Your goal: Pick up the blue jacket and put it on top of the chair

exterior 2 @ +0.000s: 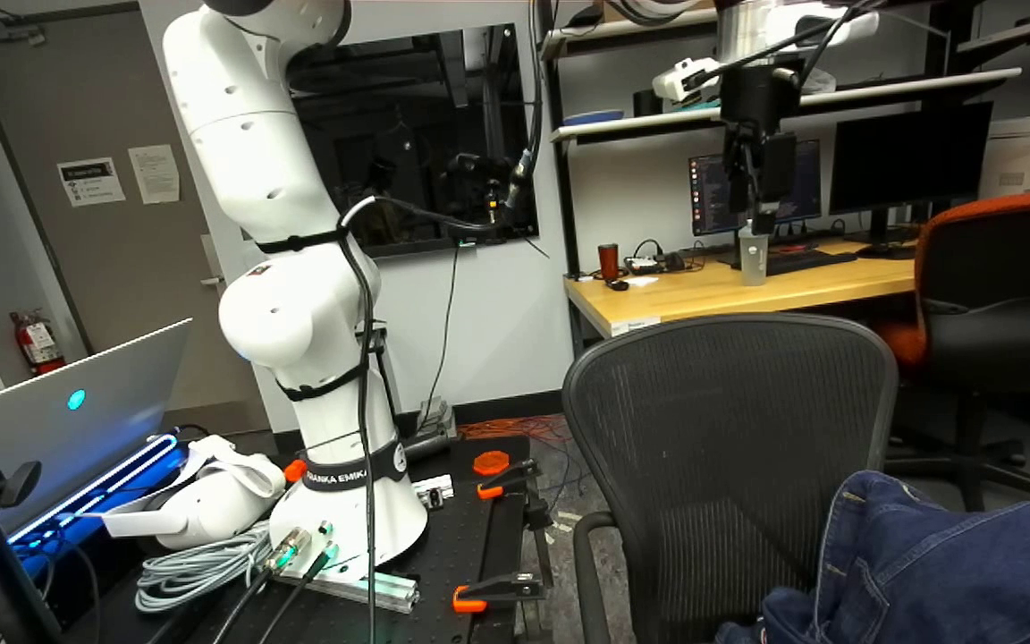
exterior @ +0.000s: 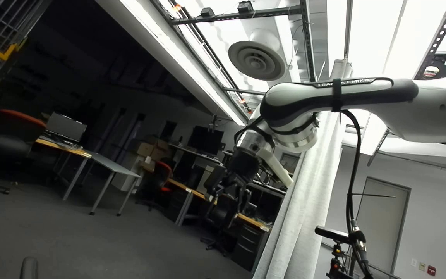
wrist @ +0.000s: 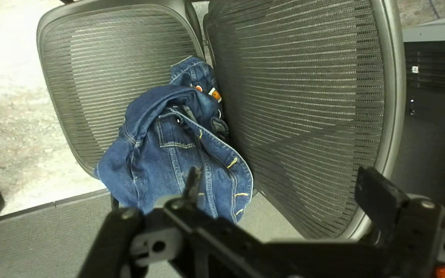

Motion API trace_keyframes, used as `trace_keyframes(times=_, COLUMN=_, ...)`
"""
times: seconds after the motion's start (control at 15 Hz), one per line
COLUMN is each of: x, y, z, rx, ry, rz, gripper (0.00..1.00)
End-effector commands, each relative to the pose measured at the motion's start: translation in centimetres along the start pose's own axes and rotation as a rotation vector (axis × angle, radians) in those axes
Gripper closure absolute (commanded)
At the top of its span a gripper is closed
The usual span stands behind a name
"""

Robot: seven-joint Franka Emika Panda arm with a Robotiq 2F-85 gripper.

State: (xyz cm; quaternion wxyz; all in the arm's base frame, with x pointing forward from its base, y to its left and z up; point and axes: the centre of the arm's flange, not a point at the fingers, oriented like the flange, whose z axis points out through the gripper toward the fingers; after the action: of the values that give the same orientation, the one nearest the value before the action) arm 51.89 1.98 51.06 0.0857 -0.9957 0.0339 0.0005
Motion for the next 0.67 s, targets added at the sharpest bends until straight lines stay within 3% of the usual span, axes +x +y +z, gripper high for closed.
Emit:
trace_keyframes(times=0.0, x=0.0, y=0.0, z=-0.1, rx=0.0, ry=0.001, rz=0.0, gripper=0.0)
trace_keyframes(times=0.27, x=1.1, y=0.4, z=1.4, rx=-0.029, ry=0.018, rz=-0.007, gripper=0.0)
trace_keyframes(times=0.6, x=4.7, y=1.8, z=6.3, rx=-0.16, ry=-0.086, rz=-0.039, gripper=0.0)
